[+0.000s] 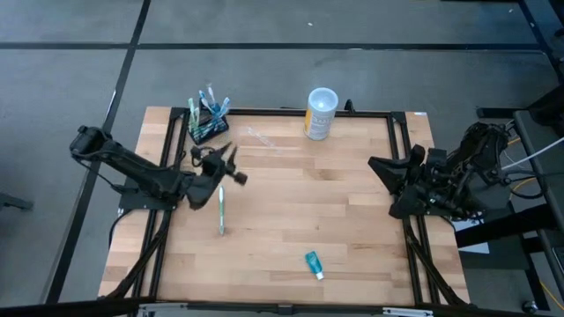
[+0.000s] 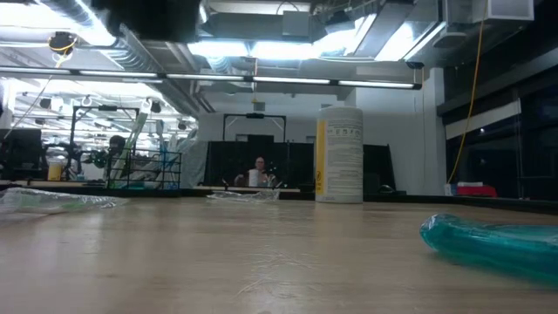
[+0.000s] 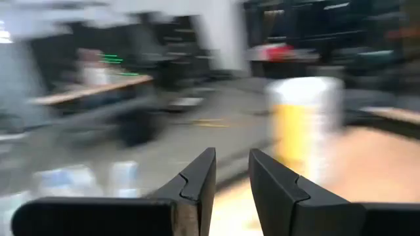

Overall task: Pick & Place toothbrushing station
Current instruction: Put the green toothbrush into the left section of the black organizer

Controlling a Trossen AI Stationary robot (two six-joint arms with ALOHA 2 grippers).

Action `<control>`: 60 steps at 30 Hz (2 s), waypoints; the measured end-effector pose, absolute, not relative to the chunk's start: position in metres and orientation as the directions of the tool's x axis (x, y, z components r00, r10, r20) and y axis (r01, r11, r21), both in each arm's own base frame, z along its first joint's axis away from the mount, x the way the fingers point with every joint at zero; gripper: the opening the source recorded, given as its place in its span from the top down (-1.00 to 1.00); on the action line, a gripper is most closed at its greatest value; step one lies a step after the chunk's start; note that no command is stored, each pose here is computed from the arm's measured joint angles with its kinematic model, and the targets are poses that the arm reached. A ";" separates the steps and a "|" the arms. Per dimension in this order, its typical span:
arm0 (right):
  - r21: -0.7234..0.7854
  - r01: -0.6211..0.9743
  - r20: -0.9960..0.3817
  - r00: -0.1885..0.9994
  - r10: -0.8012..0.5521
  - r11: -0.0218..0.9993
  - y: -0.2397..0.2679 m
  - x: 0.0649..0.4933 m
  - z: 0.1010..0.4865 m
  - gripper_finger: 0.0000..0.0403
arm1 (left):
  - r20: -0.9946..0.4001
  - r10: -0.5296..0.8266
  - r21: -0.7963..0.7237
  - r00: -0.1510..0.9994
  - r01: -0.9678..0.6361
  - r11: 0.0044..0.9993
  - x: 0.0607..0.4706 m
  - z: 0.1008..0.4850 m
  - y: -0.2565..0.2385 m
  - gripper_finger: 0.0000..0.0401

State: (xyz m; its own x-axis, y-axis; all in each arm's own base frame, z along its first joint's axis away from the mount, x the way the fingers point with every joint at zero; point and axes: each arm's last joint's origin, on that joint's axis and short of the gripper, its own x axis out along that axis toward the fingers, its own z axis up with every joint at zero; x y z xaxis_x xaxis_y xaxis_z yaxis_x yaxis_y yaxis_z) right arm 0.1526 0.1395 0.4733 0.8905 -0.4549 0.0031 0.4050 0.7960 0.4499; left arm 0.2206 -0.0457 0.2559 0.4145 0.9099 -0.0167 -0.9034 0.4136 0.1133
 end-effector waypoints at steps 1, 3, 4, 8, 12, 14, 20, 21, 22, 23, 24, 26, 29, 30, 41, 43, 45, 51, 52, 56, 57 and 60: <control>0.444 0.406 0.002 0.891 -0.454 0.798 0.141 0.154 0.472 0.76 | -0.029 0.871 0.092 0.490 -0.867 0.491 0.221 0.258 -0.051 0.57; 0.429 0.410 0.000 0.891 -0.454 0.805 0.144 0.156 0.470 0.76 | -0.060 0.745 0.030 0.665 -0.745 0.667 0.224 0.262 -0.061 0.57; 0.422 0.412 -0.001 0.891 -0.454 0.808 0.145 0.157 0.470 0.76 | -0.070 0.667 -0.019 0.742 -0.669 0.743 0.226 0.264 -0.065 0.57; 0.415 0.411 -0.002 0.893 -0.451 0.812 0.146 0.158 0.469 0.76 | 0.034 0.415 -0.231 0.909 -0.396 0.888 0.232 0.287 -0.073 0.57; 0.420 0.399 -0.002 0.899 -0.438 0.815 0.146 0.158 0.469 0.76 | 0.069 0.178 -0.130 0.982 -0.168 0.977 0.239 0.302 -0.073 0.57; 0.431 0.377 -0.002 0.909 -0.416 0.820 0.147 0.158 0.469 0.76 | -0.023 0.098 -0.070 0.995 -0.099 0.993 0.245 0.303 -0.069 0.57; 0.425 0.342 -0.008 0.927 -0.374 0.838 0.163 0.171 0.461 0.76 | -0.523 -0.026 0.096 0.852 0.089 0.991 0.258 0.284 -0.048 0.57; 0.428 0.335 -0.007 0.930 -0.367 0.839 0.167 0.174 0.459 0.76 | -0.588 -0.048 0.106 0.807 0.136 0.985 0.258 0.282 -0.047 0.57; 0.434 0.318 -0.005 0.936 -0.351 0.843 0.170 0.177 0.458 0.76 | -0.656 -0.068 0.109 0.752 0.184 0.977 0.255 0.280 -0.048 0.57; 0.439 0.300 -0.002 0.943 -0.333 0.847 0.173 0.179 0.458 0.76 | -0.716 -0.085 0.109 0.693 0.231 0.967 0.252 0.279 -0.049 0.57; 0.437 0.285 -0.001 0.949 -0.316 0.853 0.176 0.181 0.457 0.76 | -0.762 -0.094 0.112 0.641 0.273 0.956 0.249 0.278 -0.052 0.57; 0.430 0.251 0.007 0.960 -0.281 0.867 0.184 0.187 0.455 0.76 | -0.831 -0.090 0.132 0.549 0.352 0.927 0.239 0.276 -0.059 0.57; 0.407 0.206 0.025 0.971 -0.236 0.890 0.195 0.189 0.453 0.76 | -0.898 -0.006 0.217 0.440 0.454 0.864 0.220 0.271 -0.071 0.57; 0.405 0.197 0.031 0.973 -0.229 0.893 0.199 0.189 0.453 0.76 | -0.916 0.026 0.239 0.401 0.491 0.838 0.214 0.269 -0.075 0.56; 0.344 0.127 0.084 0.983 -0.165 0.930 0.238 0.192 0.445 0.76 | -0.943 -0.036 0.247 0.331 0.767 0.593 0.190 0.234 -0.118 0.48; 0.351 0.123 0.101 0.981 -0.168 0.928 0.240 0.194 0.445 0.76 | -0.949 -0.037 0.238 0.312 0.791 0.564 0.188 0.221 -0.124 0.49; 0.355 0.120 0.115 0.979 -0.170 0.927 0.241 0.195 0.447 0.76 | -0.959 -0.041 0.214 0.280 0.813 0.542 0.188 0.207 -0.130 0.49; 0.366 0.114 0.141 0.974 -0.176 0.924 0.242 0.195 0.450 0.76 | -0.980 0.053 0.193 0.191 0.857 0.477 0.187 0.169 -0.138 0.48; 0.366 0.114 0.143 0.974 -0.177 0.924 0.242 0.195 0.450 0.76 | -0.980 0.069 0.196 0.186 0.860 0.471 0.188 0.165 -0.138 0.48; 0.368 0.121 0.147 0.971 -0.187 0.922 0.240 0.197 0.451 0.76 | -0.972 0.110 0.236 0.209 0.856 0.460 0.192 0.157 -0.140 0.50; 0.370 0.123 0.147 0.971 -0.189 0.921 0.240 0.198 0.451 0.76 | -0.969 0.120 0.247 0.216 0.854 0.458 0.192 0.157 -0.139 0.50; 0.373 0.127 0.147 0.970 -0.194 0.919 0.239 0.199 0.451 0.76 | -0.966 0.128 0.258 0.224 0.846 0.466 0.192 0.158 -0.139 0.50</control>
State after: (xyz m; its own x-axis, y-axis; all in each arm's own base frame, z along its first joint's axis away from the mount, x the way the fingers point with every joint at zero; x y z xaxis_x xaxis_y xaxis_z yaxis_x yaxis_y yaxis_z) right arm 0.1992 0.2386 0.4509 0.9699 -0.1941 0.1467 0.1274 0.9189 0.3734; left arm 0.1923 -0.1389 0.1582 0.2243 0.1281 -0.9661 0.8463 0.4660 0.2583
